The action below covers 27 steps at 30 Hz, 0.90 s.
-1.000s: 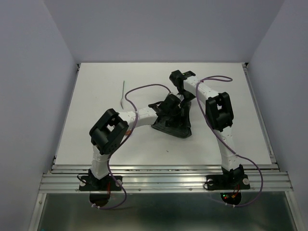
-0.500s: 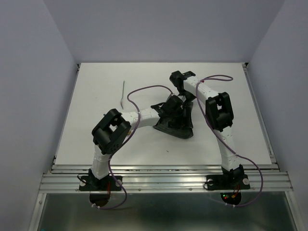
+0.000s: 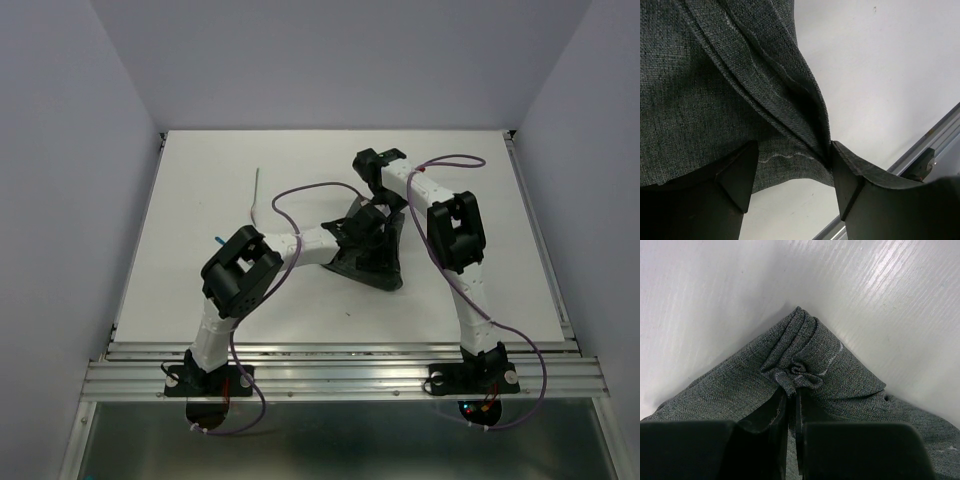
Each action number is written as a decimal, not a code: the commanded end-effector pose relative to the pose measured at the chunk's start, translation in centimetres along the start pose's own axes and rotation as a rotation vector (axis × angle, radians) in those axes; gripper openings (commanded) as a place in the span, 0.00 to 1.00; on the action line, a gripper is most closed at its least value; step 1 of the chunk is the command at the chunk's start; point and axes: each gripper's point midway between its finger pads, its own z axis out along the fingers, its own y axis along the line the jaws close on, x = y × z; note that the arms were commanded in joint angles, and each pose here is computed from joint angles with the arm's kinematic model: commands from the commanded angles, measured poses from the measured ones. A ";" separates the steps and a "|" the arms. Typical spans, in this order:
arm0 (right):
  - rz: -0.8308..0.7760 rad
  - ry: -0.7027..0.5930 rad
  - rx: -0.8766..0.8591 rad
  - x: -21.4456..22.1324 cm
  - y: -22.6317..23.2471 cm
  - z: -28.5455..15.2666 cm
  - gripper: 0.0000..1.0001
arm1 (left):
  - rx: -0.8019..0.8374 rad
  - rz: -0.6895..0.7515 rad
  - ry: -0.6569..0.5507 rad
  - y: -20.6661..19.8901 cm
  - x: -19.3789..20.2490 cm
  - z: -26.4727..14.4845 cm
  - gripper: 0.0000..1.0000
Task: Fold the napkin into a case and place the utensils inside
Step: Smooth out the 2/3-rectangle-folded napkin at the center of the board.
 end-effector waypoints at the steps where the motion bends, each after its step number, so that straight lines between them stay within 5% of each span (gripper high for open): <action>1: -0.121 -0.017 0.266 1.2 -6.3 4.3 0.01 | 0.038 0.023 -0.052 -2.1 -1.5 -0.6 0.65; 8: -0.122 -0.013 0.268 1.3 -6.3 4.4 0.01 | 0.037 0.028 -0.051 -2.0 -1.4 -0.7 0.38; 13: -0.146 -0.009 0.254 1.3 -5.8 4.3 0.01 | 0.026 0.043 -0.058 -1.9 -1.7 -1.3 0.00; 27: -0.271 0.016 0.236 -0.4 -5.5 5.7 0.01 | 0.087 0.081 -0.088 -0.8 -1.8 -5.7 0.00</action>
